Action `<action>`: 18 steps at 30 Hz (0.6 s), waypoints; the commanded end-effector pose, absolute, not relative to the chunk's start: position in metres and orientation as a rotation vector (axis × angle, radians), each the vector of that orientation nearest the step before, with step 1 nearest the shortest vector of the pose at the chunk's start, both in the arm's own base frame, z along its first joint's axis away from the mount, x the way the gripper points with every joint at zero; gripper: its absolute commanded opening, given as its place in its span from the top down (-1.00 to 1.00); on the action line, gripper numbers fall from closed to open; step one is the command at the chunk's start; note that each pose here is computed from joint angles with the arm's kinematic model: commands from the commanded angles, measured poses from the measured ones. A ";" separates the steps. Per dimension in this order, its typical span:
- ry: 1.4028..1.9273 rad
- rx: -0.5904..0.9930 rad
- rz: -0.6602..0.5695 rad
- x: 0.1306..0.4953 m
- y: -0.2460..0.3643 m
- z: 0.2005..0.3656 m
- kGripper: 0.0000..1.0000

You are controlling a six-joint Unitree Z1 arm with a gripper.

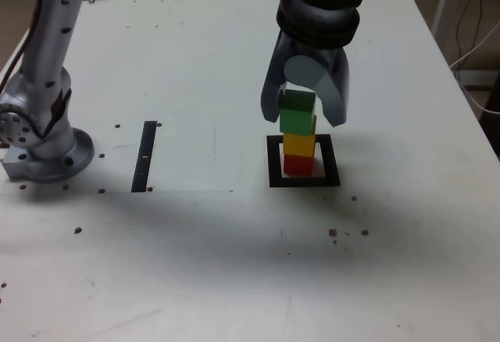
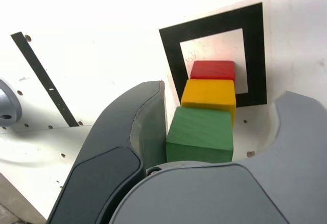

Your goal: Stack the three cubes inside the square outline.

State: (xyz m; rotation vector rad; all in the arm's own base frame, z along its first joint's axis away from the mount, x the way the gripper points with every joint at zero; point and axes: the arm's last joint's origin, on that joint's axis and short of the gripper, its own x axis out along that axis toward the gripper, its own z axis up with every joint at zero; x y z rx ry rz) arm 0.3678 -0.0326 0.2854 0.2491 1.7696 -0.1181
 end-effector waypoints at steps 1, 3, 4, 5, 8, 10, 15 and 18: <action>1.753 0.253 -0.110 0.363 -0.032 0.292 -0.99; 1.745 0.255 -0.107 0.361 -0.032 0.294 -0.99; 1.739 0.255 -0.105 0.359 -0.032 0.297 -0.99; 1.734 0.255 -0.104 0.358 -0.032 0.299 -0.99; 1.723 0.257 -0.101 0.349 -0.030 0.306 -0.99; 1.713 0.261 -0.096 0.339 -0.029 0.313 -0.99; 1.659 0.272 -0.090 0.304 -0.025 0.338 -0.99; 1.642 0.274 -0.106 0.280 -0.024 0.348 -0.99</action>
